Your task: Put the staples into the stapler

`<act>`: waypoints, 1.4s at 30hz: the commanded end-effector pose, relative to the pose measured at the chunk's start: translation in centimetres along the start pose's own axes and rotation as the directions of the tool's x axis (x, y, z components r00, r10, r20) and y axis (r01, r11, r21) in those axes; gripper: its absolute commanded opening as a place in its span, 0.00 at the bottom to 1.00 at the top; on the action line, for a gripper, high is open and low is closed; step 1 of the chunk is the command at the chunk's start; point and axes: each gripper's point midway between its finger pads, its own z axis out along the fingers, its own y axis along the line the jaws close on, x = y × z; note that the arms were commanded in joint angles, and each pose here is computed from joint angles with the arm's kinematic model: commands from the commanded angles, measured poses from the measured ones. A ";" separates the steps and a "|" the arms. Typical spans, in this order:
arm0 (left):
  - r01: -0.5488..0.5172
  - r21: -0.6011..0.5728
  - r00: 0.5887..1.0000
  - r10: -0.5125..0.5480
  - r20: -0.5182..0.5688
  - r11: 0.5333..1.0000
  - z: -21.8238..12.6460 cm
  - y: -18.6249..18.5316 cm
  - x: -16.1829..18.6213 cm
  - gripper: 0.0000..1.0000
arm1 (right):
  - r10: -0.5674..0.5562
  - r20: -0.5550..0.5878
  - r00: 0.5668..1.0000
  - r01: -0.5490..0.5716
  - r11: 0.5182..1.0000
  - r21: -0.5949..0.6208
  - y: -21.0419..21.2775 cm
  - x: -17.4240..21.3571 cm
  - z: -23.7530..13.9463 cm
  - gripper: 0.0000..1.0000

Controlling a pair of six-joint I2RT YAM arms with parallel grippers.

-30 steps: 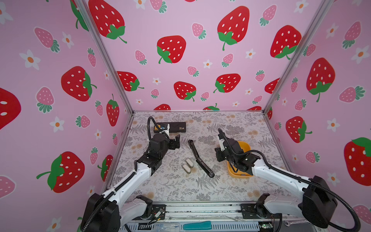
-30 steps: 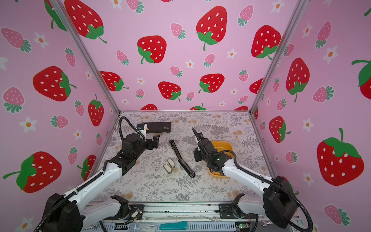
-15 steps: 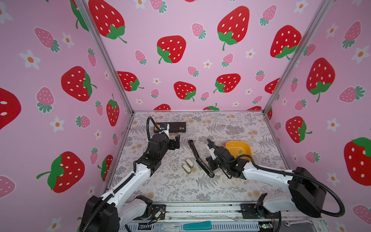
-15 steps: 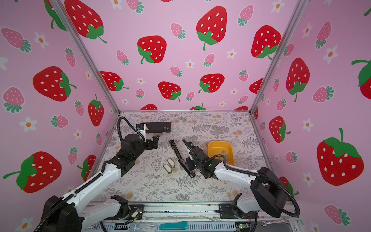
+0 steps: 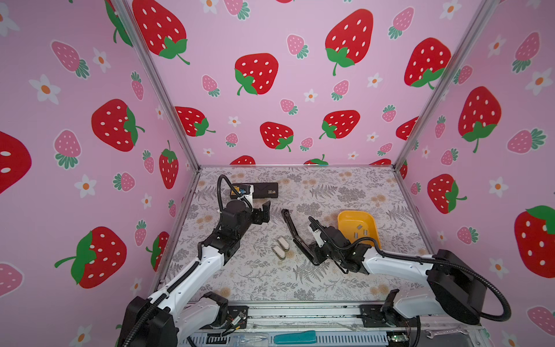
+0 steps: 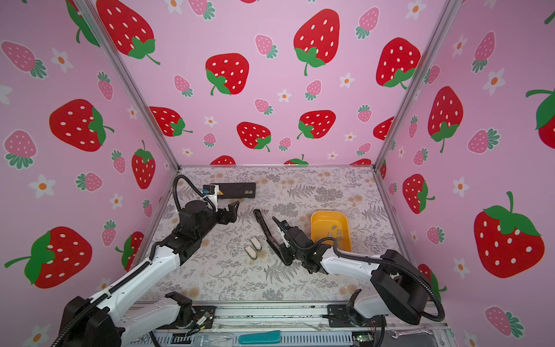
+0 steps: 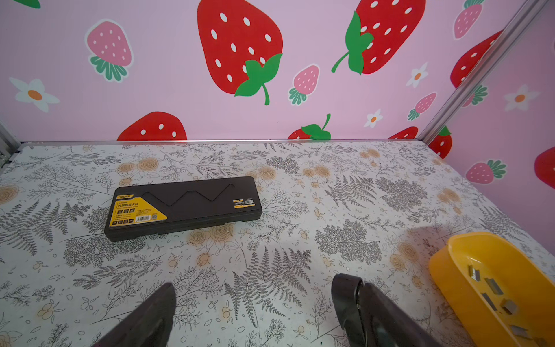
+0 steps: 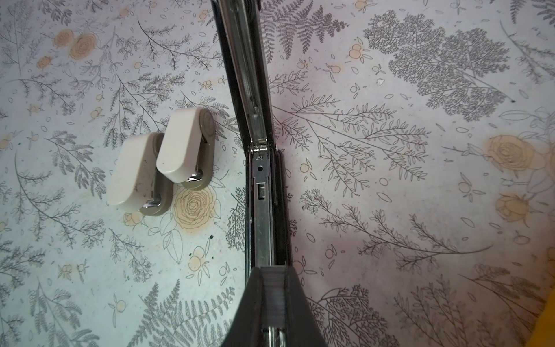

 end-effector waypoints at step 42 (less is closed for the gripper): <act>-0.010 0.014 1.000 0.009 0.028 1.000 -0.2 -0.2 -0.9 0.97 | -0.086 -0.015 0.996 0.085 0.995 -0.052 0.7 1.6 0.9 0.09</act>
